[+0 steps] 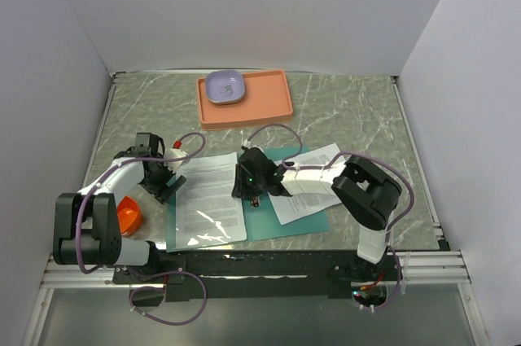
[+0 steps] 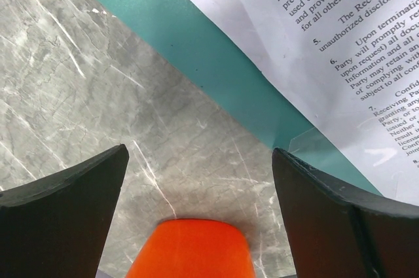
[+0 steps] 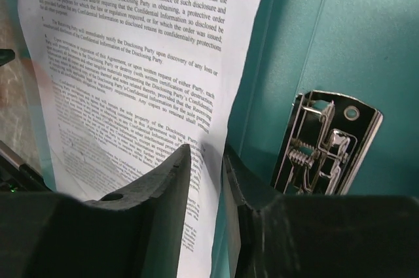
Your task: Put the files into the folder
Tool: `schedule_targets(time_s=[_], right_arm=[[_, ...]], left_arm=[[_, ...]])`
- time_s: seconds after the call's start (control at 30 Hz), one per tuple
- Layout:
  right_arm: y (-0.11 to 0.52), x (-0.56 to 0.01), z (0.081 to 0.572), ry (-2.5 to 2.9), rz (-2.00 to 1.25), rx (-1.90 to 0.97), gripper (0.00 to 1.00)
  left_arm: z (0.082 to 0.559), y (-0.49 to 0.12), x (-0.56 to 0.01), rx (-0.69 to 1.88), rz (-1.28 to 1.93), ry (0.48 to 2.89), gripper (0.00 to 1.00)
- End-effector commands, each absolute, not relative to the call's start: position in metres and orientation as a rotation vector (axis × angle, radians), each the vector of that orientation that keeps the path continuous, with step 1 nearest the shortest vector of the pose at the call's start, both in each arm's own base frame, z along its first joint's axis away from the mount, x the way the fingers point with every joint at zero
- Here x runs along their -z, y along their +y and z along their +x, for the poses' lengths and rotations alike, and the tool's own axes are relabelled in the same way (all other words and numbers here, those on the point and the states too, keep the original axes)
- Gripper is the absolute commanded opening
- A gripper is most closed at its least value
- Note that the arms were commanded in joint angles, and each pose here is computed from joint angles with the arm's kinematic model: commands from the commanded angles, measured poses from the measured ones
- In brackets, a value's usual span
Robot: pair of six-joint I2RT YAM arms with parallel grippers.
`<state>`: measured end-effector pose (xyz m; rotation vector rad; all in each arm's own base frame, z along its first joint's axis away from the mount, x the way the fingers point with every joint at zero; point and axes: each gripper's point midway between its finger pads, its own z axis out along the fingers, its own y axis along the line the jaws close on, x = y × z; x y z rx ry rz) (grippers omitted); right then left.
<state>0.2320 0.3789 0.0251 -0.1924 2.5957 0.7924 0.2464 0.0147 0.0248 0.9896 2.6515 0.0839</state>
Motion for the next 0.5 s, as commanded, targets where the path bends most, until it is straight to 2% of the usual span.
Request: schedule_targets(time_s=[0.0, 0.47], right_arm=[[0.369, -0.035, 0.223, 2.582, -0.183, -0.812, 0.32], [0.368, -0.033, 0.186, 2.609, -0.19, -0.912, 0.2]], left_arm=[[0.245, 0.01, -0.028, -0.064, 1.0, 2.628, 0.99], [0.237, 0.01, -0.023, -0.046, 0.993, 2.647, 0.99]])
